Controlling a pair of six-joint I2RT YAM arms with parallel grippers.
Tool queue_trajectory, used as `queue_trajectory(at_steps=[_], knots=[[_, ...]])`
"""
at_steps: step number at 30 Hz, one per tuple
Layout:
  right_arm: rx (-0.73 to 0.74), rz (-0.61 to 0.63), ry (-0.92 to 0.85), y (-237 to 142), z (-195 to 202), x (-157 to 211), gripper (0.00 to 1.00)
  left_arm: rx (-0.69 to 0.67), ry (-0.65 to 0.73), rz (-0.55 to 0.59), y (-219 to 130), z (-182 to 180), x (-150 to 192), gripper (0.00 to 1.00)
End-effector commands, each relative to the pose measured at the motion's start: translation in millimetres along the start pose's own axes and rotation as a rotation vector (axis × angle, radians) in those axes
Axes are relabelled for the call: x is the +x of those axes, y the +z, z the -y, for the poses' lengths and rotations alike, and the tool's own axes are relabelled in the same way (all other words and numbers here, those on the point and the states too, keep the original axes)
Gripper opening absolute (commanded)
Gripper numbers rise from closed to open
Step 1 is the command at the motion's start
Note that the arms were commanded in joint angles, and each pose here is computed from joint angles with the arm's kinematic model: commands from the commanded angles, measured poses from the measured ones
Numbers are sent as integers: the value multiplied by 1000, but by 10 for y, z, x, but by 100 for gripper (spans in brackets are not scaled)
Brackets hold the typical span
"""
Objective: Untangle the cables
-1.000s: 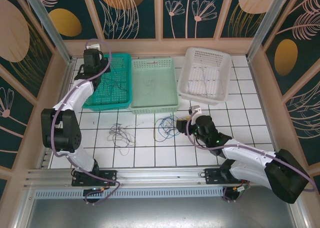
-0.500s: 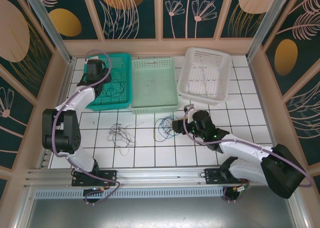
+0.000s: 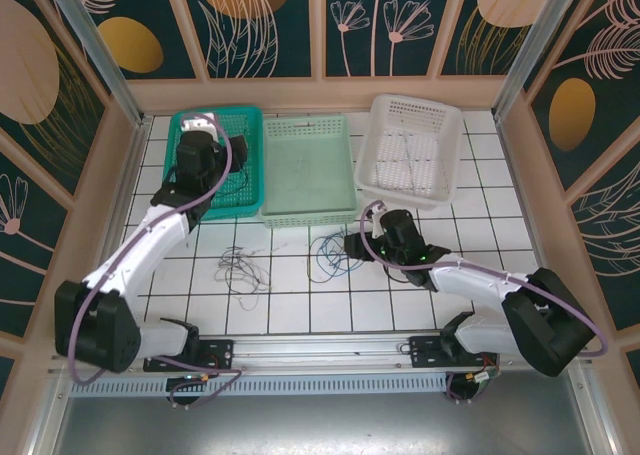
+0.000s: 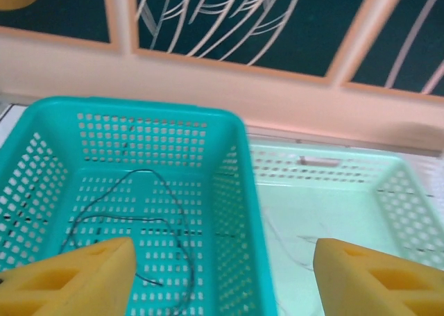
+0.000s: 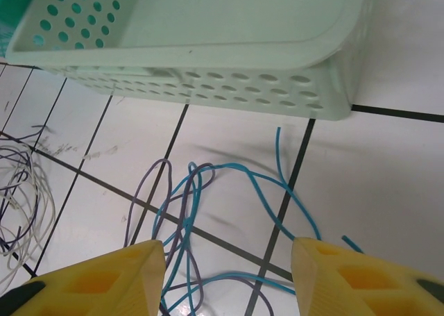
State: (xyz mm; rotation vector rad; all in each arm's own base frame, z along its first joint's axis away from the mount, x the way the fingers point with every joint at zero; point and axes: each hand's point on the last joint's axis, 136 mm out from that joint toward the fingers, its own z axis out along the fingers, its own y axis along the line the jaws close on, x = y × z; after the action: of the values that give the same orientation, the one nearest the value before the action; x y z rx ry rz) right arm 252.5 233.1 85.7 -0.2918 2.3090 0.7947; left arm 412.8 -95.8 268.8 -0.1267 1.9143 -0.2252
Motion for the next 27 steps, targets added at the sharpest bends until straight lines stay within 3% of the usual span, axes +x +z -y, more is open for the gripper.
queue_trajectory(at_steps=[1,6,12,27], knots=[[-8,40,-18,-102,-51,-157,52,101,-23,35,-224,224,47,69],[105,-17,-122,-96,143,-111,51,249,-46,-7,-446,640,325,69],[125,-53,-164,-26,222,-70,47,381,-67,-83,-597,1066,694,68],[210,-105,-169,179,378,-182,47,505,-103,-123,-795,1501,921,67]])
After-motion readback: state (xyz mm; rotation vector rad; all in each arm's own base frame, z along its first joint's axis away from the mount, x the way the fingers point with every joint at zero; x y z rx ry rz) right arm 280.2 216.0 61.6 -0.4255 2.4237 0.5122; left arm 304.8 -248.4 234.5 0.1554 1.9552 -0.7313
